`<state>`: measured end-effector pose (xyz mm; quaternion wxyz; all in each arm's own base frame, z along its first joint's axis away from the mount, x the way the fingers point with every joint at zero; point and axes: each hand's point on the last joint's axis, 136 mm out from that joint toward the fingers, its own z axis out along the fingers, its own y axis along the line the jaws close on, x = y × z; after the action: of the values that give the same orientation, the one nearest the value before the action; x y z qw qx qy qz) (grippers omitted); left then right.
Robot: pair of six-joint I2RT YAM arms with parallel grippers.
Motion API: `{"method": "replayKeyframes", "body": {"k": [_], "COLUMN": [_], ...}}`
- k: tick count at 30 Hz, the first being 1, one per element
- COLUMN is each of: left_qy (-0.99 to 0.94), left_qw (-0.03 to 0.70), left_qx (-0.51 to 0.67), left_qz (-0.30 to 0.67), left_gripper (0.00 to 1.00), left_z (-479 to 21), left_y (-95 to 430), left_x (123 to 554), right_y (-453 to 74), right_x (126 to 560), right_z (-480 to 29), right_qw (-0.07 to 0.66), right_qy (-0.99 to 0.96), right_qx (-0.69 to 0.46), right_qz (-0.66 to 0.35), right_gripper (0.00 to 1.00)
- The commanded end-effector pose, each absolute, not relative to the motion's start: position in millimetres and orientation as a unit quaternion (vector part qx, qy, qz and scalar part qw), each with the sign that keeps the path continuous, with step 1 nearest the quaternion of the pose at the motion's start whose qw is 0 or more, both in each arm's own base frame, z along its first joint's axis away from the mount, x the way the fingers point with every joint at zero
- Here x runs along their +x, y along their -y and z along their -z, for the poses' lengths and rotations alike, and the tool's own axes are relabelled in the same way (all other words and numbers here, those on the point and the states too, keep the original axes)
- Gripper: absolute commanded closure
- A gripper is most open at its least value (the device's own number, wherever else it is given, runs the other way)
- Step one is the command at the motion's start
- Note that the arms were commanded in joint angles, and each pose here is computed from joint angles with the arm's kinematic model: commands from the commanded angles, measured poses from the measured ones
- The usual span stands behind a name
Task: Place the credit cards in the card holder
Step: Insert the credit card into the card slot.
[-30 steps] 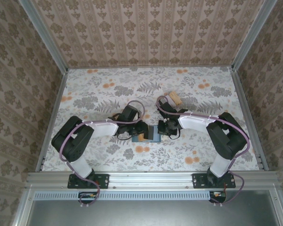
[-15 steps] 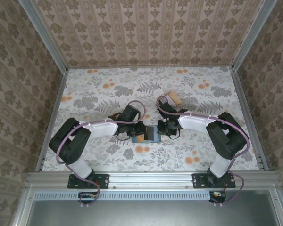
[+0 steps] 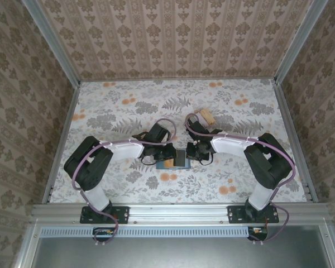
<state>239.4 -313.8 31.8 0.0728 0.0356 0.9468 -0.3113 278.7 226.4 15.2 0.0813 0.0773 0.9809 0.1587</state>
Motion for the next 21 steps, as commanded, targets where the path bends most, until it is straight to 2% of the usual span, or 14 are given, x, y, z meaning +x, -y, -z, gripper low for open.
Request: {"method": "replayKeyframes", "body": {"k": [1, 15, 21], "left_qy": [-0.943, -0.923, -0.942], "left_qw": [0.054, 0.012, 0.037], "left_qx": [0.042, -0.047, -0.025], "left_qz": [0.325, 0.383, 0.333], "left_gripper": [0.85, 0.88, 0.76], "left_z": [-33.5, -30.5, -34.1], "left_y": [323.2, 324.0, 304.5], "left_x": [232.6, 233.2, 231.3], "right_y": [-221.1, -219.7, -212.4], "right_x": [263.4, 262.0, 261.4], "right_z": [8.0, 8.0, 9.7], "right_qw": [0.05, 0.053, 0.055], "right_qy": [-0.986, -0.986, -0.988], "right_qx": [0.085, 0.09, 0.092], "right_qz": [-0.134, -0.128, -0.108], "right_gripper": [0.84, 0.84, 0.84]}}
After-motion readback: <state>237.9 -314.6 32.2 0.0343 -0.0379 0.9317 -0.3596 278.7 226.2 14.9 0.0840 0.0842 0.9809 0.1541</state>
